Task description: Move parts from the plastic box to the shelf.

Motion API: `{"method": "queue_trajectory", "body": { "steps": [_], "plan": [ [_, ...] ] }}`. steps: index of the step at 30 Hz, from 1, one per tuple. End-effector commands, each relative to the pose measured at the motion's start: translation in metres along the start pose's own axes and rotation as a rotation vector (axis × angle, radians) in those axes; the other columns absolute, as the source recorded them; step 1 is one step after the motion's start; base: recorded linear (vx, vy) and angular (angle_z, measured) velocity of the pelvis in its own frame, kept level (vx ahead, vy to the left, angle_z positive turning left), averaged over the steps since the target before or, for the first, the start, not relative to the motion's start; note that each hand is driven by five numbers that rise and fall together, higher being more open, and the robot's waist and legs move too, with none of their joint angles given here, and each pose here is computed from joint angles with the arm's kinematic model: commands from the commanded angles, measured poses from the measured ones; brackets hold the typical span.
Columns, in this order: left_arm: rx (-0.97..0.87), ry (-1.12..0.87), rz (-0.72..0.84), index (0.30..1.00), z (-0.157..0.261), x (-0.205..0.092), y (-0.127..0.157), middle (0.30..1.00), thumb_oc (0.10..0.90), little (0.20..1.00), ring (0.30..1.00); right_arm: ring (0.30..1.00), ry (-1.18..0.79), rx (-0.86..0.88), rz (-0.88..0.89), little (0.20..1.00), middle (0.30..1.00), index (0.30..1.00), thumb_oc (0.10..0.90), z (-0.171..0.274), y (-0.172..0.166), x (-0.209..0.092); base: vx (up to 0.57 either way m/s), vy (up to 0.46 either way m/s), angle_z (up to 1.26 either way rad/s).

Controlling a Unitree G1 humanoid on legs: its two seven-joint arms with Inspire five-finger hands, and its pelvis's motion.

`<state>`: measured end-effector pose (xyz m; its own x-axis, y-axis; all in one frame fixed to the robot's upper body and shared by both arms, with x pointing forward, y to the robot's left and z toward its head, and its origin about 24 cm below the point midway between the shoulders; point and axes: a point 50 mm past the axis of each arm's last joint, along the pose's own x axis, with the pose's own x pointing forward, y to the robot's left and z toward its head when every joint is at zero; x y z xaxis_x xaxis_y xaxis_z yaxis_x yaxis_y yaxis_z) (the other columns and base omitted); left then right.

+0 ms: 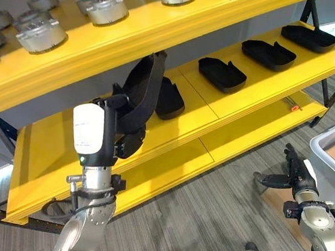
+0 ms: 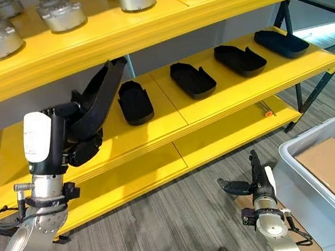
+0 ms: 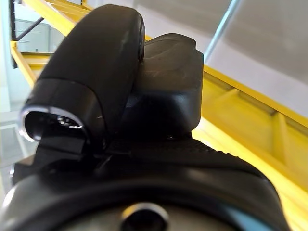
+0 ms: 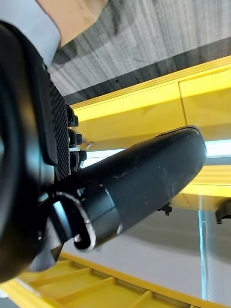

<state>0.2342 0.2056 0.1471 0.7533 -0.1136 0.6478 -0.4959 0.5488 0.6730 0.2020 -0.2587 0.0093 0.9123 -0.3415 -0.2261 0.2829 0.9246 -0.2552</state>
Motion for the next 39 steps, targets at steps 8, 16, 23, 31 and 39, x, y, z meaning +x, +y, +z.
{"method": "queue_trajectory", "body": {
  "steps": [8,16,23,31,39],
  "plan": [
    [0.03,-0.174,0.338,0.3,0.015,0.02,0.055,0.3,0.4,0.3,0.3,1.0,-0.263,0.015,0.063,1.0,1.0,1.0,0.9,0.064,-0.003,0.013,0.03,0.104,0.06],
    [0.023,-0.282,0.265,0.3,0.021,0.02,0.055,0.3,0.4,0.3,0.3,1.0,-0.276,0.051,-0.022,1.0,1.0,1.0,0.9,0.06,-0.01,0.015,0.1,0.283,0.14],
    [0.077,-0.333,0.241,0.3,0.02,0.037,0.06,0.3,0.4,0.3,0.3,1.0,-0.292,0.061,-0.041,1.0,1.0,1.0,0.9,0.059,-0.01,0.013,0.02,0.205,-0.42],
    [0.059,-0.315,0.245,0.3,0.019,0.046,0.052,0.3,0.4,0.3,0.3,1.0,-0.267,0.108,-0.049,1.0,1.0,1.0,0.9,0.05,-0.014,0.011,-0.01,-0.028,0.2],
    [0.061,-0.306,0.216,0.3,0.017,0.036,0.05,0.3,0.4,0.3,0.3,1.0,-0.252,0.091,-0.046,1.0,1.0,1.0,0.9,0.047,-0.019,0.006,-0.03,-0.113,0.08]
  ]
}}
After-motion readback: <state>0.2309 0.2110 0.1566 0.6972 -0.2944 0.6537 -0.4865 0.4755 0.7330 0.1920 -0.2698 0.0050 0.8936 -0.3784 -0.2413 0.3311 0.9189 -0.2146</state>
